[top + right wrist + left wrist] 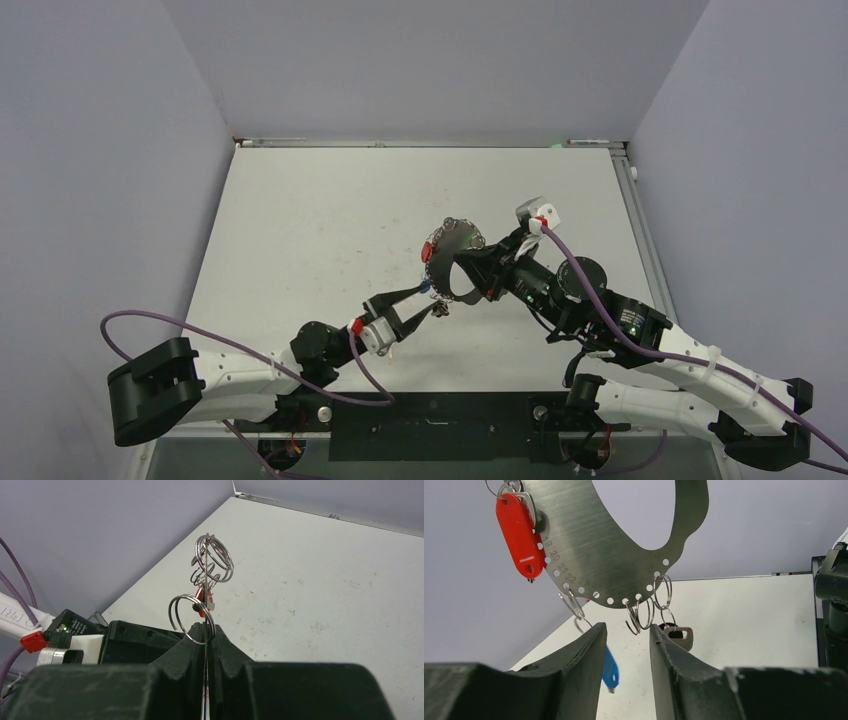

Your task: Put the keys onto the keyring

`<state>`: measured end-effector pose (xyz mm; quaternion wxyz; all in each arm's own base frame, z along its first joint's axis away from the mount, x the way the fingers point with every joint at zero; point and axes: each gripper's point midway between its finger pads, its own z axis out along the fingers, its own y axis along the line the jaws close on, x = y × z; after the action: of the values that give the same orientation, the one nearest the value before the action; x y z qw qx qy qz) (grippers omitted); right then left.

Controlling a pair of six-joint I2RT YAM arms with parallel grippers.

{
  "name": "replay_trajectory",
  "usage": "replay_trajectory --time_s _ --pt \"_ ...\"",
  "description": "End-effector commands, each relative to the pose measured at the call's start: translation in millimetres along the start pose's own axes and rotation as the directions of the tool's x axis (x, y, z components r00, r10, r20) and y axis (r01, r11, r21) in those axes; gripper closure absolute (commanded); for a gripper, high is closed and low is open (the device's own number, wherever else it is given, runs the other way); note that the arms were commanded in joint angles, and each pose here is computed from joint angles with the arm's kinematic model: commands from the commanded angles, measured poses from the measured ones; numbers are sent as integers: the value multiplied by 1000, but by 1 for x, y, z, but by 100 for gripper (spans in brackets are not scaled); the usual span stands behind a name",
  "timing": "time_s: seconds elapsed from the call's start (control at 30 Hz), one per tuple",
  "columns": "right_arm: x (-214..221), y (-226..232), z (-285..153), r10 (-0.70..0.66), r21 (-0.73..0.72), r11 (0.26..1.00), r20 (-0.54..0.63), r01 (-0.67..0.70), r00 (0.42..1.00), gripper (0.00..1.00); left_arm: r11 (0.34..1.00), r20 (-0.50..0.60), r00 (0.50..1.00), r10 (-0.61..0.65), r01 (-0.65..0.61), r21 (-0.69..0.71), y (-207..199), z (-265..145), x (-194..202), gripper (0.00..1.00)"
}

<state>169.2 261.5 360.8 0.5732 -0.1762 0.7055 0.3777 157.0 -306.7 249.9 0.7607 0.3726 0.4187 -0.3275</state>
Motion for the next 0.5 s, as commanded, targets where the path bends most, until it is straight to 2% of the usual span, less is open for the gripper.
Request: replay_trajectory --time_s 0.0,0.47 --pt "-22 13 -2 31 -48 998 69 -28 997 95 1000 55 998 21 -21 -11 5 6 -20 66" --pt "-22 16 0 29 -56 998 65 -25 997 95 995 -6 995 101 -101 26 2 2 -10 65"
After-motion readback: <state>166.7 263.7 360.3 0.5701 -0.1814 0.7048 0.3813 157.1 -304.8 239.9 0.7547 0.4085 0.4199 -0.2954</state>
